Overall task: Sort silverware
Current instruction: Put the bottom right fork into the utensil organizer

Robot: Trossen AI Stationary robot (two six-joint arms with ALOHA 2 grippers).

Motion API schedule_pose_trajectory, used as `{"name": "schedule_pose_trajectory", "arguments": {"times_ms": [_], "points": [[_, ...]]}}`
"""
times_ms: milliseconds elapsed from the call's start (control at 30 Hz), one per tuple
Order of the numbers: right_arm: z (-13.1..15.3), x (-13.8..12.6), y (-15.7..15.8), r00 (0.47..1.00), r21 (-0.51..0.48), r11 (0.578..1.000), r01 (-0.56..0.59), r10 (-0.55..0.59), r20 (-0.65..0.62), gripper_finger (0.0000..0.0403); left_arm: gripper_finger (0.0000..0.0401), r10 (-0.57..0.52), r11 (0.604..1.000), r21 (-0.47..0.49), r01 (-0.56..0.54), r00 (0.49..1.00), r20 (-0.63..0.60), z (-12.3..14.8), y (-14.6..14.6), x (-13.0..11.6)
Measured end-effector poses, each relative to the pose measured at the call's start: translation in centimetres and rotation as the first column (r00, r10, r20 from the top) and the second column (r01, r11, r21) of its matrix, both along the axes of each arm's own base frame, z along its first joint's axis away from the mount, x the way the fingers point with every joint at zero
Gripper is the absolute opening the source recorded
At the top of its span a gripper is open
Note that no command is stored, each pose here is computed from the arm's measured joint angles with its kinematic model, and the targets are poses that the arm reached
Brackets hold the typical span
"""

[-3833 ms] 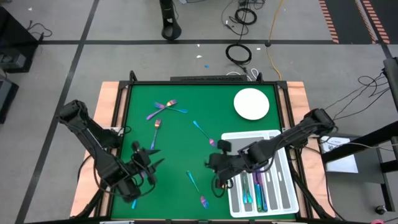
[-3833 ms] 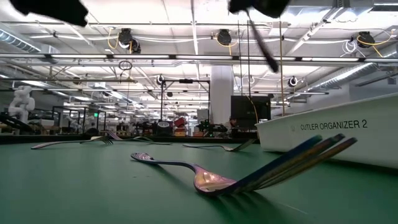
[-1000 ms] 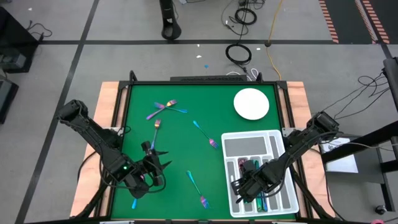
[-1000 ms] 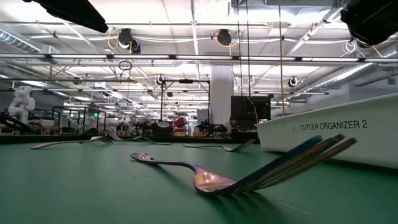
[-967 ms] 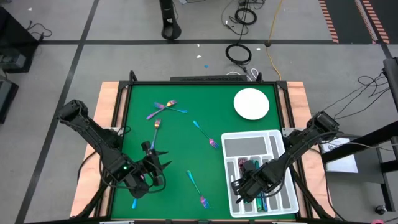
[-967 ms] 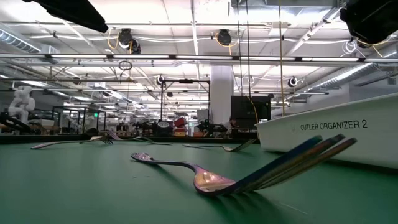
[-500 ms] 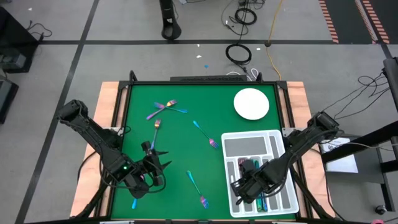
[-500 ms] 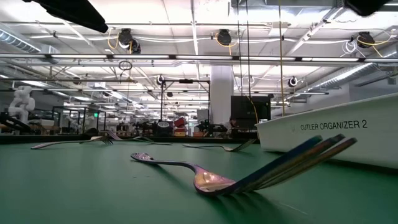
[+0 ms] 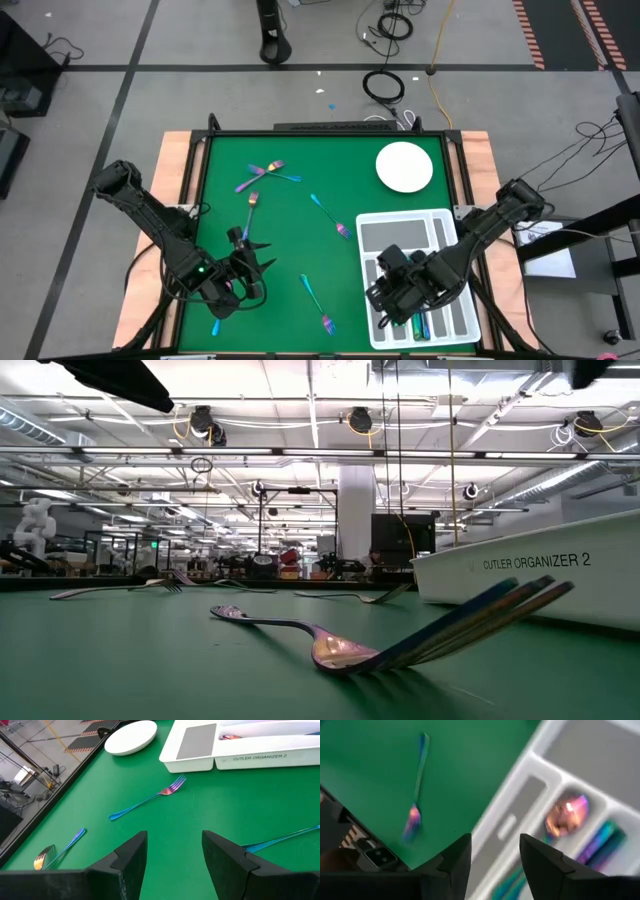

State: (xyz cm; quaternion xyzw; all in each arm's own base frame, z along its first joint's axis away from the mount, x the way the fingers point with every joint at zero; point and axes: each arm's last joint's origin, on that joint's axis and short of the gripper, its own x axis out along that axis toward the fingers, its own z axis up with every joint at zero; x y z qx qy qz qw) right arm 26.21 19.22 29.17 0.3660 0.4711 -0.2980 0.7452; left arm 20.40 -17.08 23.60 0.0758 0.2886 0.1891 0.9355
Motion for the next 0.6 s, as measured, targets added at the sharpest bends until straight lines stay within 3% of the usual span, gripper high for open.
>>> {"name": "schedule_pose_trajectory", "arguments": {"times_ms": [233,500,600], "points": [[0.5,1.8,-0.7,0.983,-0.128,0.986,-0.107,0.124,0.134,0.0157,0.0192,0.005,1.000,-0.001,-0.005,1.000,0.006,0.0,0.0,0.1],[1.6,4.0,-1.2,0.919,-0.365,0.916,-0.163,0.277,0.282,0.0157,0.0192,-0.026,1.000,0.007,0.026,0.999,-0.021,-0.4,0.0,0.0],[2.0,4.7,-1.6,0.897,-0.423,0.888,-0.181,0.325,0.300,0.0157,0.0192,-0.021,0.997,0.075,0.021,1.000,-0.002,-1.1,-0.1,-0.8]]}}
